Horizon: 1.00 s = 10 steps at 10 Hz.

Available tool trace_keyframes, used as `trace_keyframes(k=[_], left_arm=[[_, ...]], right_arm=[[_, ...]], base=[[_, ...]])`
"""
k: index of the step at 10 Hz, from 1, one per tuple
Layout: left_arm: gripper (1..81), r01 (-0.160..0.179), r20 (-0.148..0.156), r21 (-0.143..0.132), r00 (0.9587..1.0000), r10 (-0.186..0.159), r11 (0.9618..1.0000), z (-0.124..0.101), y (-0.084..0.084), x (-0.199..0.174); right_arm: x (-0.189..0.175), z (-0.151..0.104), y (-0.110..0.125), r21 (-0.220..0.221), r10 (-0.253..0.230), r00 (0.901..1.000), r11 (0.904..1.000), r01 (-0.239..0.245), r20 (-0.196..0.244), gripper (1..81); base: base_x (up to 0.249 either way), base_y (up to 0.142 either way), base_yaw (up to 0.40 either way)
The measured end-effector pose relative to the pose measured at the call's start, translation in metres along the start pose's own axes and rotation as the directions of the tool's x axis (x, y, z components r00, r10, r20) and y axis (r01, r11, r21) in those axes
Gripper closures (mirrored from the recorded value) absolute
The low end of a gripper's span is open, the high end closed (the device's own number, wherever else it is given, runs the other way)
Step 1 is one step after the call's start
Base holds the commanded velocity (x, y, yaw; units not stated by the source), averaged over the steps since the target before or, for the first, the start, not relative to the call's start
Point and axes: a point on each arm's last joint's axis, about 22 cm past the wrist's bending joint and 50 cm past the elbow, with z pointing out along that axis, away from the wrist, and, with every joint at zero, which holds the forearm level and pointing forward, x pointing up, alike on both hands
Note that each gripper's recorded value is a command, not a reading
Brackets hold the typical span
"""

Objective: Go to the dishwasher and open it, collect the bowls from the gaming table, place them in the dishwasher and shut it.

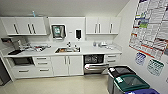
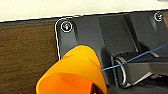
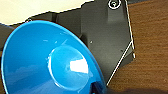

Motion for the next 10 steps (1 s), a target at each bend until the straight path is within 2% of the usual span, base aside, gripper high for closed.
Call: trace_keyframes(k=[8, 10], left_arm=[[81.1, 0.0, -0.001, -0.003, 1.0, 0.0, 1.0, 0.0, 0.002, 0.001], [81.1, 0.002, 0.011, 0.006, 0.9999, -0.002, 1.0, -0.001, -0.004, -0.012]], right_arm=[[0.0, -0.001, 0.002, -0.002, 0.0, 1.0, 1.0, 0.0, 0.0, 81.1], [-0.008, 0.0, -0.004, 0.005, 0.002, 1.0, 1.0, -0.002, 0.005, 81.1]], base=[[0.152, 0.0, 0.0], [0.153, 0.0, 0.0]])
